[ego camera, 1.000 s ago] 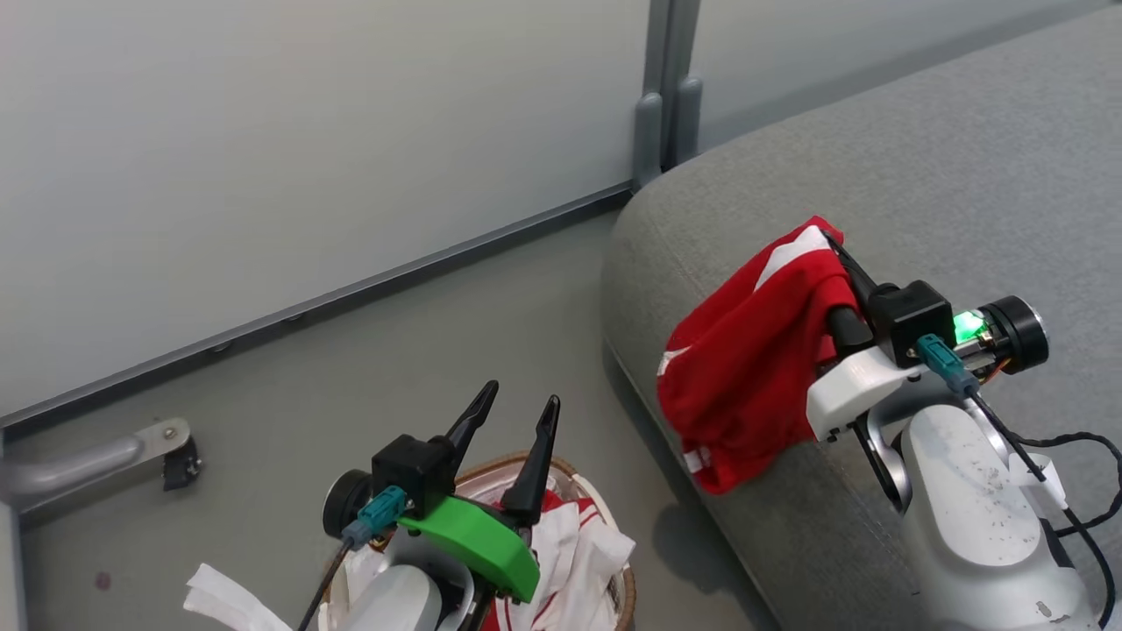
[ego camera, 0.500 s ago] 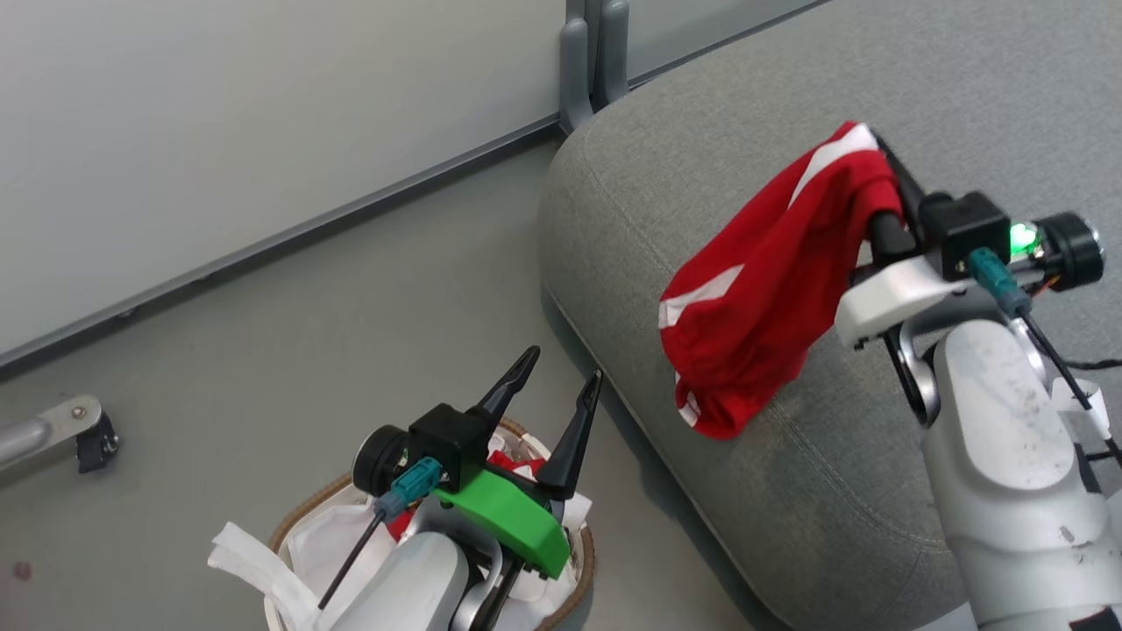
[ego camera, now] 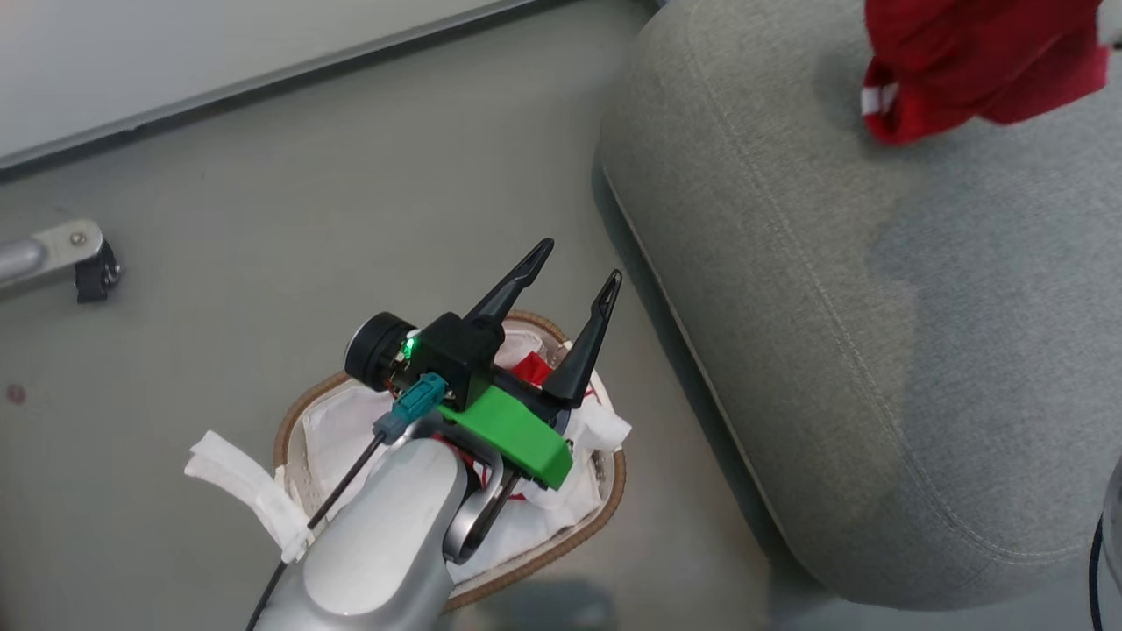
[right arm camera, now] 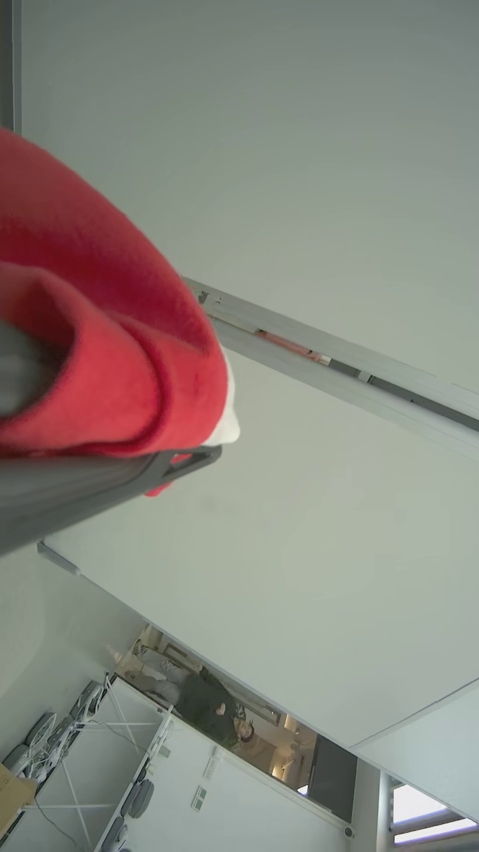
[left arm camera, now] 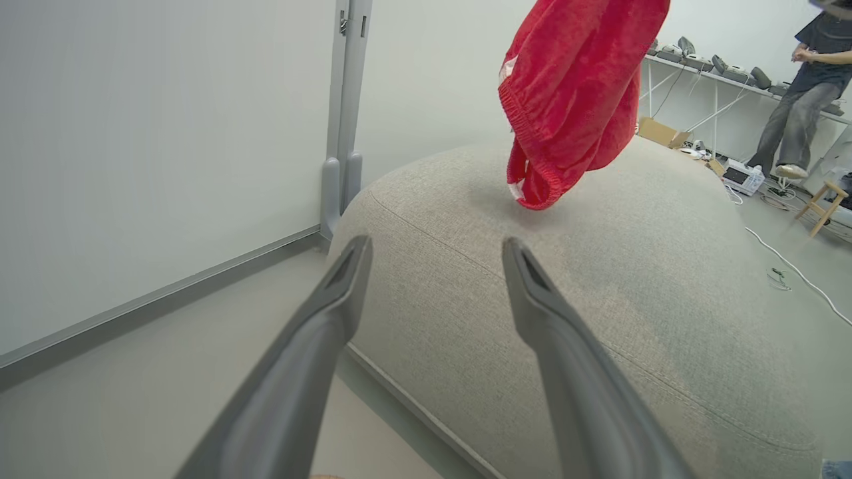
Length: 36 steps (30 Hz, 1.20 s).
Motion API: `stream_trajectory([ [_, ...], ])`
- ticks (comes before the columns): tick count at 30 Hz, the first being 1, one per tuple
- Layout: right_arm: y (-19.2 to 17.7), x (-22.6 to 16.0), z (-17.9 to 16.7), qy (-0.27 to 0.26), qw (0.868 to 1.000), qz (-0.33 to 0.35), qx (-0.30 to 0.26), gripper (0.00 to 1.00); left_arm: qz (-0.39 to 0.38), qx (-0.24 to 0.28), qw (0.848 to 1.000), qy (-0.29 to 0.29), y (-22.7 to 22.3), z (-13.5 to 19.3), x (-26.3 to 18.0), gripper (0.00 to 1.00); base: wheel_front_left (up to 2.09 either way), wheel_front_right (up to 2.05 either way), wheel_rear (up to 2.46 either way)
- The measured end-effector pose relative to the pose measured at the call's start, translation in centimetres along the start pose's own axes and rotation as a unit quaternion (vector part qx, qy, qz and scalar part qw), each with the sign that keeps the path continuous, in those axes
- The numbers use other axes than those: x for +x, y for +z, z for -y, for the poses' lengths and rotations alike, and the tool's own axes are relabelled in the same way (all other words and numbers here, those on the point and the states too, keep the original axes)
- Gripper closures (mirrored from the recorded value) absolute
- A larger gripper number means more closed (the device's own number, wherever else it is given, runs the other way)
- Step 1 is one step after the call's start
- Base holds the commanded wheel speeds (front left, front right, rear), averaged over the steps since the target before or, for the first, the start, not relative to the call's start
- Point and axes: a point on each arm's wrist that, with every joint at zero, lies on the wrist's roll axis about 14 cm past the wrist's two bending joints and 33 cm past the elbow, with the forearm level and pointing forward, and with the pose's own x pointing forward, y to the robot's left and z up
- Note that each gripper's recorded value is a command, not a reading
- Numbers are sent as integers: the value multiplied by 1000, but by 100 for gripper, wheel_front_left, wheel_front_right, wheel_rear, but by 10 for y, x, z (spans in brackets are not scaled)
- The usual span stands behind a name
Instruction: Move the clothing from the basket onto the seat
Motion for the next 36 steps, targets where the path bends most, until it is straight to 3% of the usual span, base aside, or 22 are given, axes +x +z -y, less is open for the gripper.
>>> stream_trajectory([
  [4,-24,20,-5,-13,1000,-15,-4,100,-6,-1,1000,12,-10,-21,1,0,0,0,0],
  [9,-90,22,-29,-10,997,-81,0,100,-20,-9,999,29,-31,-45,-1,0,0,0,0],
  [15,-182,-20,-75,17,981,-191,16,100,-41,-29,997,55,-58,-69,-9,0,0,0,0],
  [20,-230,-59,-97,32,965,-258,21,100,-56,-41,995,69,-75,-80,-15,0,0,0,0],
  [21,-233,-63,-98,33,964,-264,21,94,-59,-43,995,71,-77,-81,-15,0,0,0,0],
  [23,-235,-67,-99,35,963,-267,20,60,-61,-43,995,72,-80,-83,-16,0,0,0,0],
  [24,-235,-69,-99,37,963,-267,17,39,-61,-42,995,73,-79,-84,-16,0,0,0,0],
  [25,-234,-71,-97,38,963,-268,15,0,-62,-42,995,73,-79,-84,-16,0,0,0,0],
  [36,-219,-114,-86,57,958,-282,2,0,-47,-33,996,73,-56,-71,-18,0,0,0,0],
])
